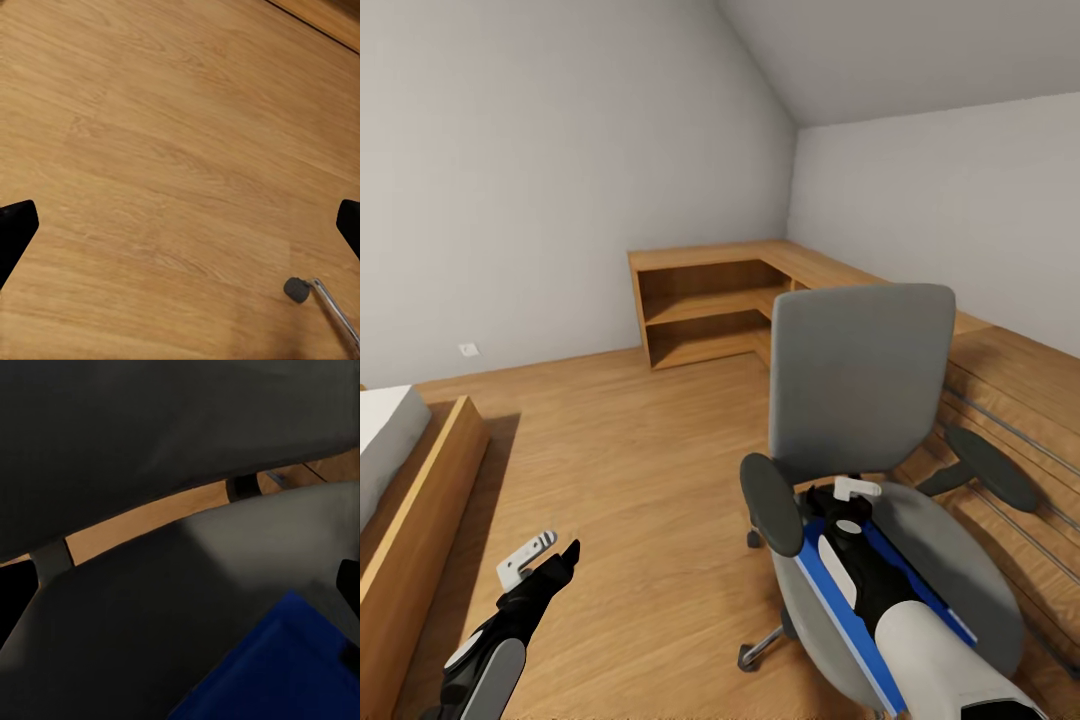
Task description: In the bedroom, organize the workspace by keeping the computer under the desk, ensuring the monitor is on the desk, placing the keyboard on the desk next to the monitor, placing the mouse on the desk next to the keyboard, moving the folder from the swivel chair onto the desk next to the mouse, stacking the notebook on top of the folder with the pen on top of the notebook, and positioning the swivel chair next to the desk.
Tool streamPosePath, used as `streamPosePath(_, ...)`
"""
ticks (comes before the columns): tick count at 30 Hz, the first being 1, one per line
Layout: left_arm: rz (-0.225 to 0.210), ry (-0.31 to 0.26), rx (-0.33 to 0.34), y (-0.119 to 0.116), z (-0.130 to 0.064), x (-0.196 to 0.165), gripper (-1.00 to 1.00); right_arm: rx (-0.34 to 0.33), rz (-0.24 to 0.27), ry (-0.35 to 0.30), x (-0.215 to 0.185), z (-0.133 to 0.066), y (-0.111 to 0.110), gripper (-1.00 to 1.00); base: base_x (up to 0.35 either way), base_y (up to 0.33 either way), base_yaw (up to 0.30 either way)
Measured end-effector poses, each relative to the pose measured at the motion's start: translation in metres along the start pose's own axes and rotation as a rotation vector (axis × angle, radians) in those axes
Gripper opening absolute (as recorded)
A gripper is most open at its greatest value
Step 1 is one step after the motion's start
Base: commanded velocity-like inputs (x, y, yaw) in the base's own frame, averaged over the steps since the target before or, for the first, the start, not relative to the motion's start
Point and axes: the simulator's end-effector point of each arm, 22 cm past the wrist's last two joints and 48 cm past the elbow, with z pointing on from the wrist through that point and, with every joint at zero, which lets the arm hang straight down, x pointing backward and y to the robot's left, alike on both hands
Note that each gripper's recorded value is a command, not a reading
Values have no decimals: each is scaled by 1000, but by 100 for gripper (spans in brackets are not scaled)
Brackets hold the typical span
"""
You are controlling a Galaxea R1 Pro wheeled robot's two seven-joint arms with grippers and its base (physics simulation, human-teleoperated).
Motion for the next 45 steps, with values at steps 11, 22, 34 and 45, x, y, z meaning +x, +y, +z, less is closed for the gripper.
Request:
streamPosePath(11, 3, 13, -10, 4, 3, 6, 100, 11, -23, 11, 9, 4, -2, 100, 0, 0, 0)
streamPosePath(22, 6, 27, -19, 8, 7, 13, 100, 13, -29, 26, 19, 8, -2, 100, 0, 0, 0)
streamPosePath(34, 10, 41, -29, 12, 10, 20, 100, 16, -53, 32, 26, 12, -2, 100, 0, 0, 0)
streamPosePath(45, 13, 48, -35, 14, 11, 23, 100, 48, -75, 31, 30, 13, -8, 100, 0, 0, 11)
